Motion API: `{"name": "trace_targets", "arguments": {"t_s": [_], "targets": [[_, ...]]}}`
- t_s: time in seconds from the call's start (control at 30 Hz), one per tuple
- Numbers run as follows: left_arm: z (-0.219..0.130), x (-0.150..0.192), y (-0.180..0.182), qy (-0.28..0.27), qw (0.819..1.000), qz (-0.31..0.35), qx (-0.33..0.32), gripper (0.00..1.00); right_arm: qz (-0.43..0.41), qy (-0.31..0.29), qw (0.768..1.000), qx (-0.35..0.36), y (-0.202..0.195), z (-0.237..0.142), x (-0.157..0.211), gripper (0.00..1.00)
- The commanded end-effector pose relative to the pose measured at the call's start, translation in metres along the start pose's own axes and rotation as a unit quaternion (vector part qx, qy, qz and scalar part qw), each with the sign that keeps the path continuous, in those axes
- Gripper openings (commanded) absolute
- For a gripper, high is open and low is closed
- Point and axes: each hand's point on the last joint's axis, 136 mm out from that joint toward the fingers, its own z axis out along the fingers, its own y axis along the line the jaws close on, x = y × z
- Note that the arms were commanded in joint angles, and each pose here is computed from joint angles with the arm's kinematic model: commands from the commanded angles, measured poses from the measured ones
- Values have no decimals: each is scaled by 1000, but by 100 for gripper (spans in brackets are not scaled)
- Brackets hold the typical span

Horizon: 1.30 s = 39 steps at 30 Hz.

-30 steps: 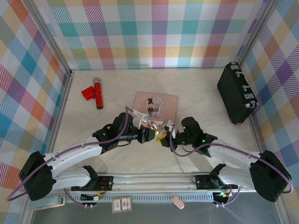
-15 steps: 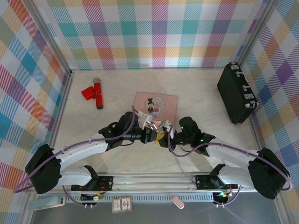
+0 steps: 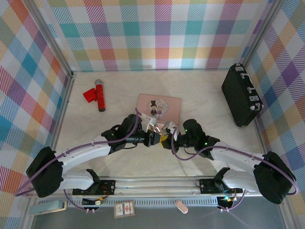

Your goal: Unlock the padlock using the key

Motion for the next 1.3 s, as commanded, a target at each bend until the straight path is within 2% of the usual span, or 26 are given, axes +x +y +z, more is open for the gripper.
{"name": "trace_targets", "arguments": {"t_s": [0.0, 0.17, 0.37, 0.53, 0.73, 0.87, 1.0, 1.13, 1.27], "targets": [[3, -4, -10, 0, 1000, 3, 14, 15, -12, -26, 1000, -2, 3, -2, -13, 0], [5, -6, -9, -5, 1000, -2, 12, 5, -5, -32, 999, 6, 1, -2, -14, 0], [1, -13, -4, -35, 999, -12, -3, 0, 8, -48, 999, 18, -3, -5, -15, 0], [-4, -21, 5, -72, 997, -28, -23, 0, 24, -62, 997, 29, -7, -8, -15, 1], [-10, -30, 14, -111, 992, -47, -43, 0, 51, -88, 994, 26, -11, -17, -18, 16], [-14, -38, 19, -139, 987, -68, -47, 0, 89, -126, 988, 3, -16, -27, -25, 24], [-16, -45, 18, -169, 981, -94, -35, 0, 124, -164, 978, -18, -19, -34, -36, 29], [-20, -56, 16, -214, 970, -113, -10, 0, 188, -196, 962, -33, -22, -35, -49, 41], [-19, -64, 12, -236, 964, -122, 13, 0, 268, -221, 936, -55, -25, -37, -60, 44]]}}
